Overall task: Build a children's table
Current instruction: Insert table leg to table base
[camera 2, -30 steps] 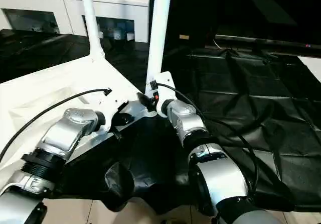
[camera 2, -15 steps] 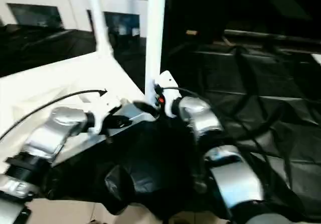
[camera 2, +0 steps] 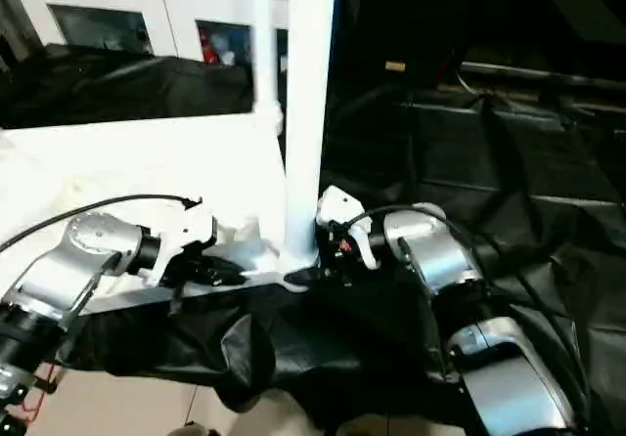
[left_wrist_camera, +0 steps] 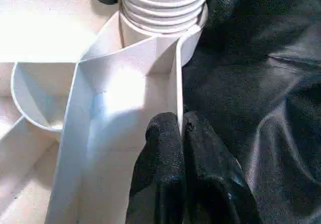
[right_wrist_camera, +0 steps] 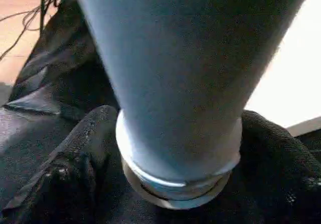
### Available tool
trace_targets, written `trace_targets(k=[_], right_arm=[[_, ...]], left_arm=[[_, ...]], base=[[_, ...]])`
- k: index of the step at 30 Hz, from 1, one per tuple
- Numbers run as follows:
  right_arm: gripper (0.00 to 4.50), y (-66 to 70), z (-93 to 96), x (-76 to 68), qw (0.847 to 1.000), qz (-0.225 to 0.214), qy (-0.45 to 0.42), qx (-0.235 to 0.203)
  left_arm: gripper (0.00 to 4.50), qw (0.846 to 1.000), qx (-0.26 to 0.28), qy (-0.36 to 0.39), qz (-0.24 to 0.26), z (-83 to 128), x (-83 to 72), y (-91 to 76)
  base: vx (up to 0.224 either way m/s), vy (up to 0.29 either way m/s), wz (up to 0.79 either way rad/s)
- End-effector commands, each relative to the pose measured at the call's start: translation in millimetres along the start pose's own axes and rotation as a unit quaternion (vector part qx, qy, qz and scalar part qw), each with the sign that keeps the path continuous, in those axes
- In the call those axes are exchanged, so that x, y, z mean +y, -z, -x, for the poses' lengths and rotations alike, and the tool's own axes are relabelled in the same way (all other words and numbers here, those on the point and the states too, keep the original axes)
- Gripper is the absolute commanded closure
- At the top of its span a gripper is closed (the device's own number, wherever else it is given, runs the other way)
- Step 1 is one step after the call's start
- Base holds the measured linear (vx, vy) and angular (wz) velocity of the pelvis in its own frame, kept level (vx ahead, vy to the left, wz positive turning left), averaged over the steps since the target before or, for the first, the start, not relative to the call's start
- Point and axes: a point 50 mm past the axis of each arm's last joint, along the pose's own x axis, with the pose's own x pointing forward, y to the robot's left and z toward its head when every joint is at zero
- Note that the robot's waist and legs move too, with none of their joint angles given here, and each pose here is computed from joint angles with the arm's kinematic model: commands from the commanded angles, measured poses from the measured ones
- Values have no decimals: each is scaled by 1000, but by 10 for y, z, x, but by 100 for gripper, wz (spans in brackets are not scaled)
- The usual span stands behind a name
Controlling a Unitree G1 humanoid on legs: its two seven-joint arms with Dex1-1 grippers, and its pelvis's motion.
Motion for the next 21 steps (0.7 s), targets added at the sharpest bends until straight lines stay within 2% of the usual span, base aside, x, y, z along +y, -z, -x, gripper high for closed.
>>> trace_targets(k=[1, 4, 6, 8, 16, 21], right_arm=[[88, -66, -57, 39, 1000, 8, -14, -8], [122, -77, -67, 64, 1000, 6, -21, -11], [122, -73, -73, 84, 1000, 1, -26, -14], [154, -60, -83, 97, 999, -3, -29, -15], [164, 1, -133, 142, 999, -26, -20, -21], [165, 64, -227, 69, 994, -72, 62, -52]], left_arm=[[450, 998, -24, 47, -34, -76, -65, -133], [450, 998, -25, 50, -35, -72, -66, -130], [450, 998, -25, 53, -36, -74, -70, -121], [450, 998, -23, 54, -36, -78, -72, -107], [450, 998, -26, 54, -33, -117, -87, -86], [450, 998, -54, 10, -16, -204, -20, -147]], base=[[0, 0, 0], [0, 0, 0], [0, 0, 0], [0, 0, 0], [0, 0, 0], [0, 0, 0]])
